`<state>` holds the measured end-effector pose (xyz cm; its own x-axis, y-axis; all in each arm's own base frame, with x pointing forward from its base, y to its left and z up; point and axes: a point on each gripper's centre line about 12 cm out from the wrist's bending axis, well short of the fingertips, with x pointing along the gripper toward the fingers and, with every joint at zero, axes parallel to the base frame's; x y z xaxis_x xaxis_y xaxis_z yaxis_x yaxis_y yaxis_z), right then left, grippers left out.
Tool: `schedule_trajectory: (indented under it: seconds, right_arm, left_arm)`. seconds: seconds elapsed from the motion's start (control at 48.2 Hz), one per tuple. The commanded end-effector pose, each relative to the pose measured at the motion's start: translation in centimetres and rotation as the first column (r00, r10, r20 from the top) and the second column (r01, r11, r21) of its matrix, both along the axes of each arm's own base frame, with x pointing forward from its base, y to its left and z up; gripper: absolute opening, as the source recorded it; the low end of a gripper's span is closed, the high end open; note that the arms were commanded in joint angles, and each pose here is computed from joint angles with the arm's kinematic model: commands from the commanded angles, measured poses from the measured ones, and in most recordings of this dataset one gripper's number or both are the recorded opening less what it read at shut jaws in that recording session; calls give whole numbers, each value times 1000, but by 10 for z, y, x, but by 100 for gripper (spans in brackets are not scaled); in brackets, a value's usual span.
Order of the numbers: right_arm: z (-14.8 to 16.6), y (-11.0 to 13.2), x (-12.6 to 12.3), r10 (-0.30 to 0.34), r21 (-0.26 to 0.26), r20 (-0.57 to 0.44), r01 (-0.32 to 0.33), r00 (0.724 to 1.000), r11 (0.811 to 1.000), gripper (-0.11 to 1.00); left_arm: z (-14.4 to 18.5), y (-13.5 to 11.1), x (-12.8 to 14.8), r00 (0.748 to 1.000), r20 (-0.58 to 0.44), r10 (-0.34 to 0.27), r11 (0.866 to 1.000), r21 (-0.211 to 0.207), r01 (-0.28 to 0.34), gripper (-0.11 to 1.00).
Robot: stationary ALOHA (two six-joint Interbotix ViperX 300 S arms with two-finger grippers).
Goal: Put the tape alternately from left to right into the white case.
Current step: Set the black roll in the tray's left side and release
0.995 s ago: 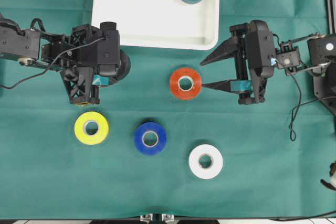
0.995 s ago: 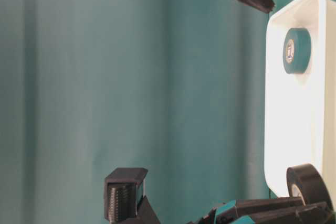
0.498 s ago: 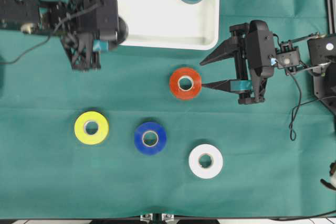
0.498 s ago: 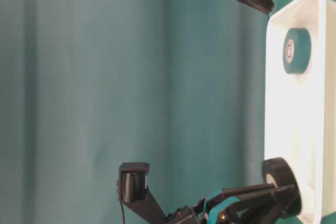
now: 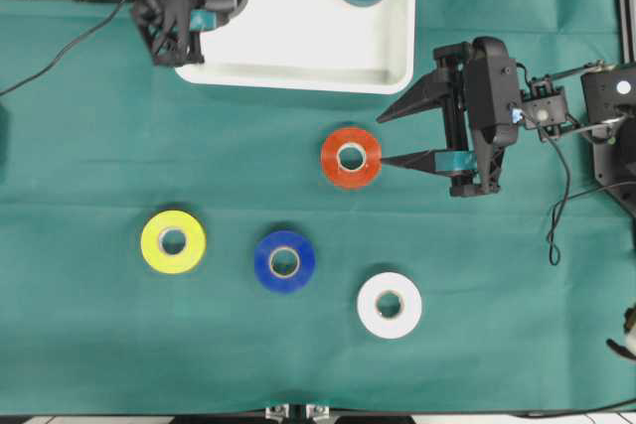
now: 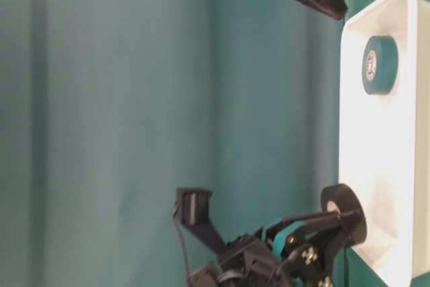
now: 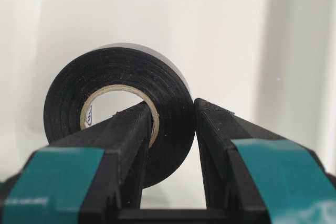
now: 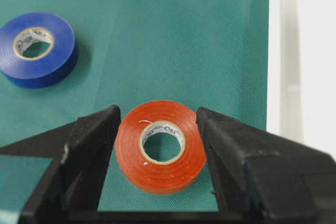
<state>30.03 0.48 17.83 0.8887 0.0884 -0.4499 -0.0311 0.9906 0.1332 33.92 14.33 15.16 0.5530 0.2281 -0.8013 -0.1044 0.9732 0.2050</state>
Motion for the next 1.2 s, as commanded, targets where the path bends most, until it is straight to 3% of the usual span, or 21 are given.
schedule_trajectory:
  seconds: [0.0, 0.352, 0.933, 1.057, 1.182]
  right_arm:
    - [8, 1, 5, 4, 0, 27, -4, 1000, 1000, 67]
    - [7, 1, 5, 6, -1, 26, -5, 1000, 1000, 67]
    - [8, 1, 5, 5, -1, 26, -5, 1000, 1000, 67]
    - [8, 1, 5, 6, -2, 26, -6, 1000, 1000, 67]
    - [8, 1, 5, 5, -1, 26, -5, 1000, 1000, 67]
  left_arm:
    - [6, 12, 6, 1000, 23, 9, 1000, 23, -10, -3]
    - [-8, 47, 16, 998, 2, 62, 998, 27, -62, -3]
    - [-13, 50, 13, 997, -8, 78, 997, 16, -78, -2]
    - [-14, 49, 13, 997, -10, 79, 997, 13, -79, 9]
    - [-13, 49, 12, 997, -9, 81, 997, 13, -80, 40]
